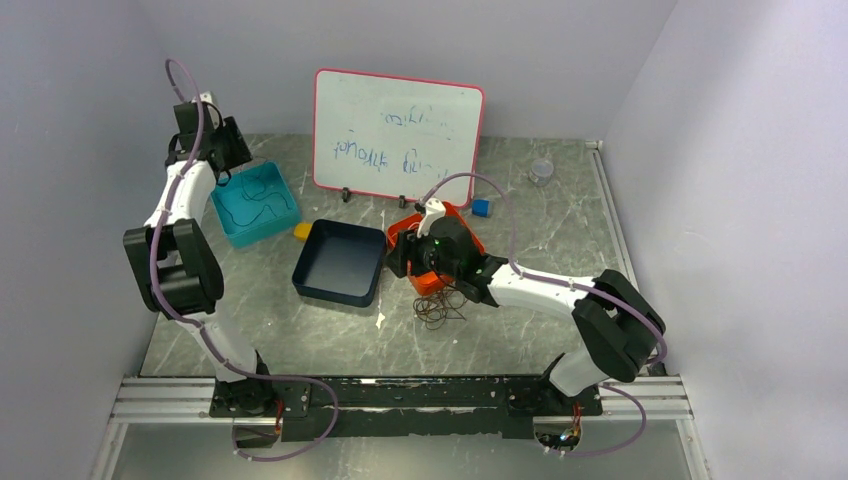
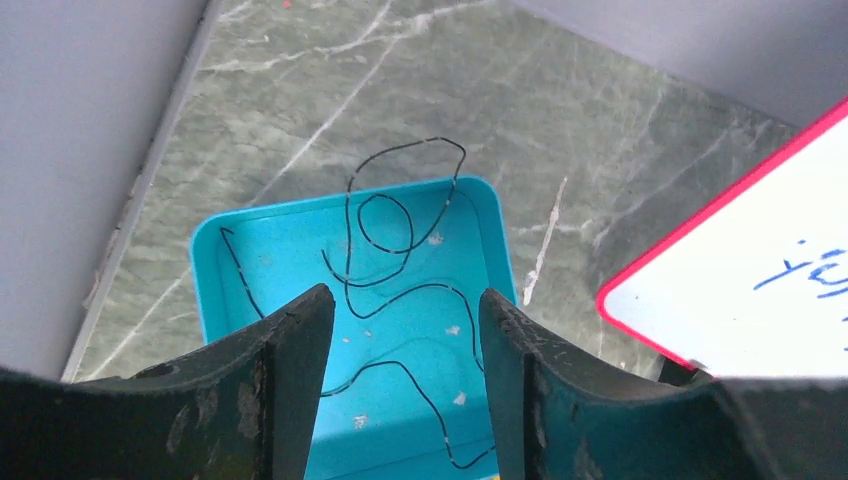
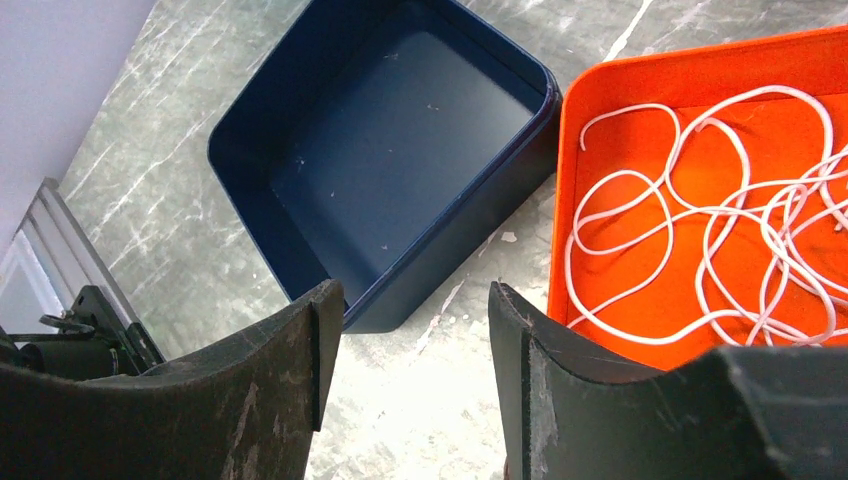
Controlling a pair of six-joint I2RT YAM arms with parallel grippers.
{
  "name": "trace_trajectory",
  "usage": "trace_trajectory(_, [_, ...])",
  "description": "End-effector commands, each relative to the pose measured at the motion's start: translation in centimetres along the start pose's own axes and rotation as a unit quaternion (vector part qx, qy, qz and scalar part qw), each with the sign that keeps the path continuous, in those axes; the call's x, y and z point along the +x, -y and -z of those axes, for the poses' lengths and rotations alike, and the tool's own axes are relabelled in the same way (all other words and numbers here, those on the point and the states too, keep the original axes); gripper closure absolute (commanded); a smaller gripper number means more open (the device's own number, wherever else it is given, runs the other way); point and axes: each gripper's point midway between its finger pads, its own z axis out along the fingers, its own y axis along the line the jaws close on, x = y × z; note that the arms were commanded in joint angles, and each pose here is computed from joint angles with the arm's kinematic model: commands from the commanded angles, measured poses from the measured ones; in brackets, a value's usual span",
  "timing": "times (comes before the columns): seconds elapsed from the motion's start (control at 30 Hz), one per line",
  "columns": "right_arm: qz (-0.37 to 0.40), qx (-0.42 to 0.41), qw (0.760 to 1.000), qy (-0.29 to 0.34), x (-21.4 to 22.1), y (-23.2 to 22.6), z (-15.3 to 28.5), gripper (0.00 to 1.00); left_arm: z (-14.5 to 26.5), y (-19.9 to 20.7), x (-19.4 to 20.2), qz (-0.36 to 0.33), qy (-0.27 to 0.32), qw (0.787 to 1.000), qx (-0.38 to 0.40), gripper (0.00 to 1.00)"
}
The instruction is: Untangle the cables
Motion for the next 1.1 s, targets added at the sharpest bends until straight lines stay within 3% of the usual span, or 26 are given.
trace_trajectory(0.0, [0.001,-0.003,1.0,-0.002,0.0,-0.1,-0.1,0.41,-0.6,-1.7,-0.7,-0.004,-0.003,1.0,-0.023,0.41])
trace_trajectory(0.23, [0.008,0.01,1.0,-0.005,0.2,0.4,0.1,0.41,-3.1,-1.5,0.0,-0.014,-0.027,1.0,0.007,0.44])
trace_trajectory(0.47, [0.007,0.012,1.0,-0.006,0.3,0.5,0.1,0.41,-4.2,1.4,2.2,-0.046,-0.042,0.994,0.09,0.47])
trace_trajectory(1.07, [0.006,0.015,1.0,-0.015,0.8,0.7,0.3,0.41,-8.0,2.9,4.0,-0.111,-0.058,0.987,0.104,0.51])
